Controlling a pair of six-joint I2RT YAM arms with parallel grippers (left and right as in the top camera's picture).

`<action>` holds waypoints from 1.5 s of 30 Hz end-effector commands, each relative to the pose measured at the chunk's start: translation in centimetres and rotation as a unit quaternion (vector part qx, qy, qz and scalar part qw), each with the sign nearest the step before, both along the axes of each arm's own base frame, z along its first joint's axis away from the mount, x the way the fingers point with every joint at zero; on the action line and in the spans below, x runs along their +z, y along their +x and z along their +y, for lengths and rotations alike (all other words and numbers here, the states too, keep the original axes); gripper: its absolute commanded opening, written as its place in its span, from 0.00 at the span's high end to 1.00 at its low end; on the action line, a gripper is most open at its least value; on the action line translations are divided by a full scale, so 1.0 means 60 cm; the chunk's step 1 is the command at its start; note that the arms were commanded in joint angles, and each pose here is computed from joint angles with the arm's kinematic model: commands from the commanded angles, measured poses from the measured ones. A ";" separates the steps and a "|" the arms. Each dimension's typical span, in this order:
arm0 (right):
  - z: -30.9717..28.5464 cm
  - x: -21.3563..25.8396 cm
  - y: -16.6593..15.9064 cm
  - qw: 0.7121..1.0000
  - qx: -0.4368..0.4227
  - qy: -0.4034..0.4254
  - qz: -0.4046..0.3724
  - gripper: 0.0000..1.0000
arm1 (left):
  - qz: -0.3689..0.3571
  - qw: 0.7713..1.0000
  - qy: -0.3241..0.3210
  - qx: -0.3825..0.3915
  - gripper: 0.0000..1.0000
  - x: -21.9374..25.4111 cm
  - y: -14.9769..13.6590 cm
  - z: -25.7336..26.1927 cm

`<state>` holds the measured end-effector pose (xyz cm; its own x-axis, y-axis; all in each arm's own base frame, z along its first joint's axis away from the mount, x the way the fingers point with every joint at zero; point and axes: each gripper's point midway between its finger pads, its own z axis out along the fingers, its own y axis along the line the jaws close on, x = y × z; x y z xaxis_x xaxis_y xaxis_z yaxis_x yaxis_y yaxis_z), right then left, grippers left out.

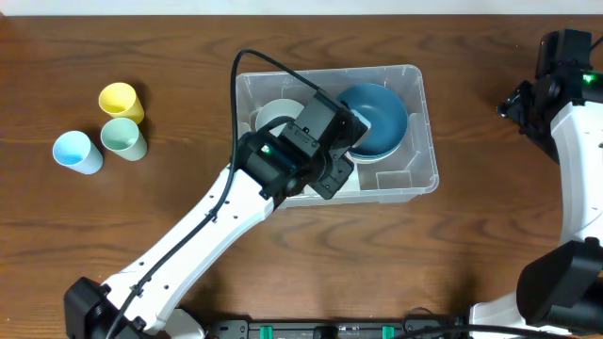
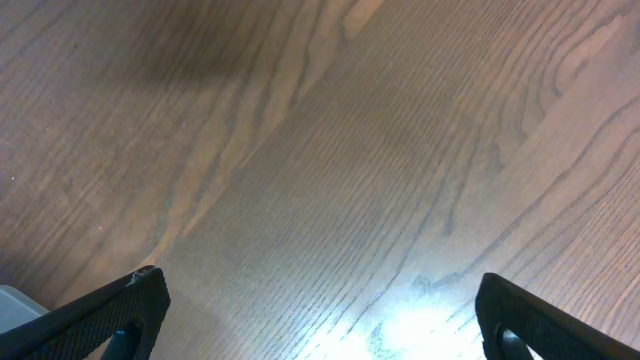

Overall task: Pack container
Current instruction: 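Carry the white cup into the container onto the pink cup and release, then move the left gripper back to the remaining cups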

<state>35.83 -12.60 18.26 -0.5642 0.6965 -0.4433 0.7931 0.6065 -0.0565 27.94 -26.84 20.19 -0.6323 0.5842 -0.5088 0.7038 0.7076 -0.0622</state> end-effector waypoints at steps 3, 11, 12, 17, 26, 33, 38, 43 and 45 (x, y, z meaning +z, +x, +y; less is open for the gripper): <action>-0.007 0.003 -0.002 1.000 -0.011 -0.007 -0.002 0.01 | -0.004 1.000 -0.007 -0.010 0.44 0.007 0.001 -0.008; -0.007 0.003 -0.002 1.000 -0.011 -0.007 -0.002 0.01 | -0.022 1.000 -0.009 0.001 0.32 0.015 0.016 -0.005; -0.007 0.003 -0.002 1.000 -0.011 -0.007 -0.002 0.01 | -0.030 0.999 -0.007 0.008 0.29 0.020 0.022 0.000; -0.007 0.003 -0.002 1.000 -0.011 -0.007 -0.002 0.01 | -0.081 0.990 -0.004 0.114 0.27 0.092 0.070 0.079; -0.007 0.003 -0.002 1.000 -0.011 -0.007 -0.002 0.01 | -0.154 0.921 -0.025 0.356 0.26 0.218 0.172 0.367; -0.007 0.003 -0.002 1.000 -0.011 -0.007 -0.002 0.01 | -0.120 0.882 -0.075 0.450 0.26 0.166 0.253 0.522; -0.007 0.003 -0.002 1.000 -0.011 -0.007 -0.002 0.01 | -0.094 0.875 -0.030 0.474 0.26 0.082 0.299 0.581; -0.007 0.003 -0.002 1.000 -0.011 -0.007 -0.002 0.01 | -0.059 0.875 0.045 0.479 0.26 -0.013 0.323 0.617; -0.007 0.003 -0.002 1.000 -0.011 -0.007 -0.002 0.01 | -0.050 0.871 0.065 0.484 0.26 -0.041 0.330 0.629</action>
